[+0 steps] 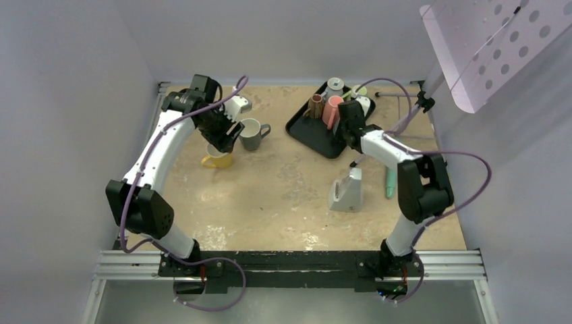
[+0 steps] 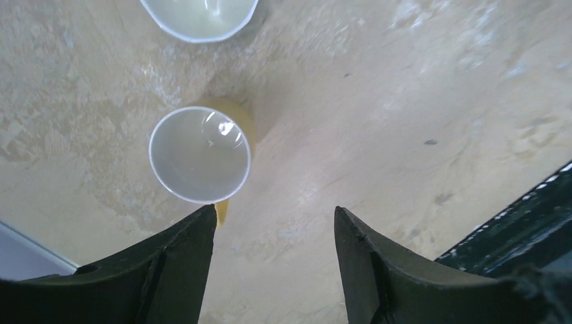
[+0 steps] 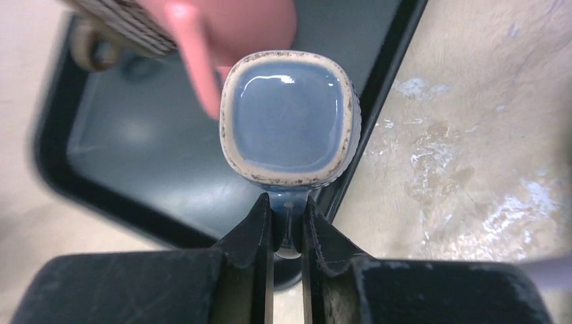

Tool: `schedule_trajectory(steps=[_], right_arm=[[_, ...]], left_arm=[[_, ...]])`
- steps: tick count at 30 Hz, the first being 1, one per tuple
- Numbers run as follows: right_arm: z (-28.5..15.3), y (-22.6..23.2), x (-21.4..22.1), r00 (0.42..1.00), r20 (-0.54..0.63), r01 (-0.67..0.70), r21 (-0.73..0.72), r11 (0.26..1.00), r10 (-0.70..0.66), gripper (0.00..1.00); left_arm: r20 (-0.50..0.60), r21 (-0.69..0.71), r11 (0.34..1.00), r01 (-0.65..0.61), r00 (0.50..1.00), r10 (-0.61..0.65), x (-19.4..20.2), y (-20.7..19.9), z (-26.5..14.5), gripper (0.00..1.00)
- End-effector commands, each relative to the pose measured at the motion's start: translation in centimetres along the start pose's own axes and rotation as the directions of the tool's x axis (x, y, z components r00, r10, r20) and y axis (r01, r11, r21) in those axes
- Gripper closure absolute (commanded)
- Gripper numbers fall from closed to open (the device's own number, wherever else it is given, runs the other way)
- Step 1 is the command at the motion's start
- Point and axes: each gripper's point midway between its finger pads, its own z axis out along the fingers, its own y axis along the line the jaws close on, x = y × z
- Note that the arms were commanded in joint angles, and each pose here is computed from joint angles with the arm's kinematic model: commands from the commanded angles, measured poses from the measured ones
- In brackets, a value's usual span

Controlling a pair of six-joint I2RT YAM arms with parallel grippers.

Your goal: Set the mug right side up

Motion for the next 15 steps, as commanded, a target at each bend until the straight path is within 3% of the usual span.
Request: schedule_trajectory(steps=[1, 6, 8, 11, 15], right_arm=[[-8.3, 3.4, -8.8, 0.966, 0.237, -0.041, -0.252, 0.967, 0.102, 1.0], [-15.4, 5.5, -11.1, 0.942, 0.298, -0.003, -0.447, 0.894, 0.152, 1.0], [-19.6, 7.9, -12.0, 0.922, 0.328, 0.04, -0.611, 0.79, 0.207, 1.0], [-26.3, 11.9, -12.0, 0.909, 0.283, 0.083, -0.841, 0.535, 0.305, 1.0], [-32.2, 15.0, -11.9, 0.896, 0.223, 0.093, -0.94, 0.329, 0.384, 1.0]], left_arm=[[0.248, 0.149, 0.987, 0.055, 0.964, -0.091, -4.9, -3.8, -5.6, 0.3], [0.411, 0.337, 0.934, 0.121, 0.873, -0.261, -9.4, -6.8, -9.1, 0.19], [0.432, 0.461, 0.877, 0.134, 0.83, -0.354, -11.1, -8.5, -10.4, 0.17], [0.407, 0.622, 0.769, 0.147, 0.778, -0.478, -13.3, -10.3, -11.9, 0.16], [0.363, 0.739, 0.659, 0.136, 0.745, -0.56, -15.1, -11.7, -13.2, 0.15]])
